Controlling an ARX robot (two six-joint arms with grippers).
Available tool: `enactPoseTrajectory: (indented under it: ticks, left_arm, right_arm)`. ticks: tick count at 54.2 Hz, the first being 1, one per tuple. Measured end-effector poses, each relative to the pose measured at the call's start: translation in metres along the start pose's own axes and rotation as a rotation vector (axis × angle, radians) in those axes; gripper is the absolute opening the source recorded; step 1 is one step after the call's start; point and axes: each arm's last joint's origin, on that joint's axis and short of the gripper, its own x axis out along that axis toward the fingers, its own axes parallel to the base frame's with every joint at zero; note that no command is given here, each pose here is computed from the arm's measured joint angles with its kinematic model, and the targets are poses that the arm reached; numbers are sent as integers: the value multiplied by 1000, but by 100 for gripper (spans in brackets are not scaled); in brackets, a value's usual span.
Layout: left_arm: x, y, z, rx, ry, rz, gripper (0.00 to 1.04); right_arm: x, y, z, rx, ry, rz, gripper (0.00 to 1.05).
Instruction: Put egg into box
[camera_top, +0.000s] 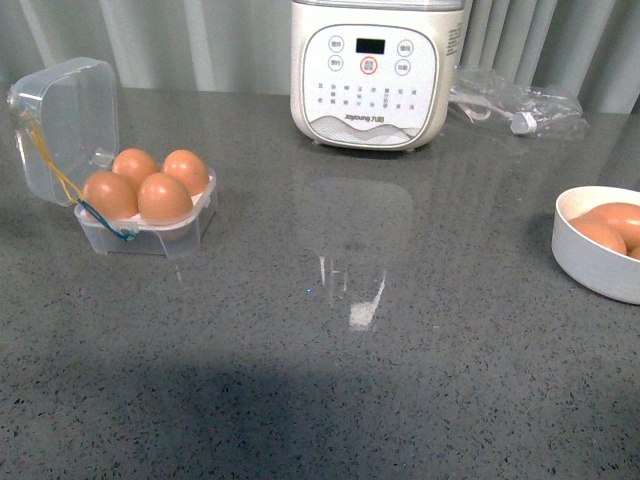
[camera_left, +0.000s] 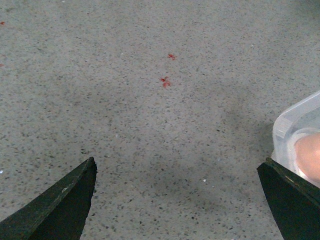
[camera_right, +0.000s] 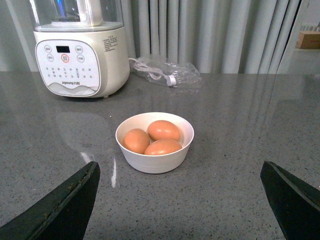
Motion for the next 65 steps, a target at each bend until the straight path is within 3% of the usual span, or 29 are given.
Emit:
enactPoseTrajectory:
  ticks: [24, 38, 65]
  left_arm:
    - [-10, -55, 11, -17, -34, -140, 98]
    - [-33, -86, -1, 9, 15, -263, 98]
    - [-90, -71, 24, 79, 42, -296, 98]
  right_arm:
    - [0, 0, 0, 0, 0, 0, 97]
    - [0, 0, 0, 0, 0, 0, 97]
    - [0, 0, 0, 0, 0, 0, 97]
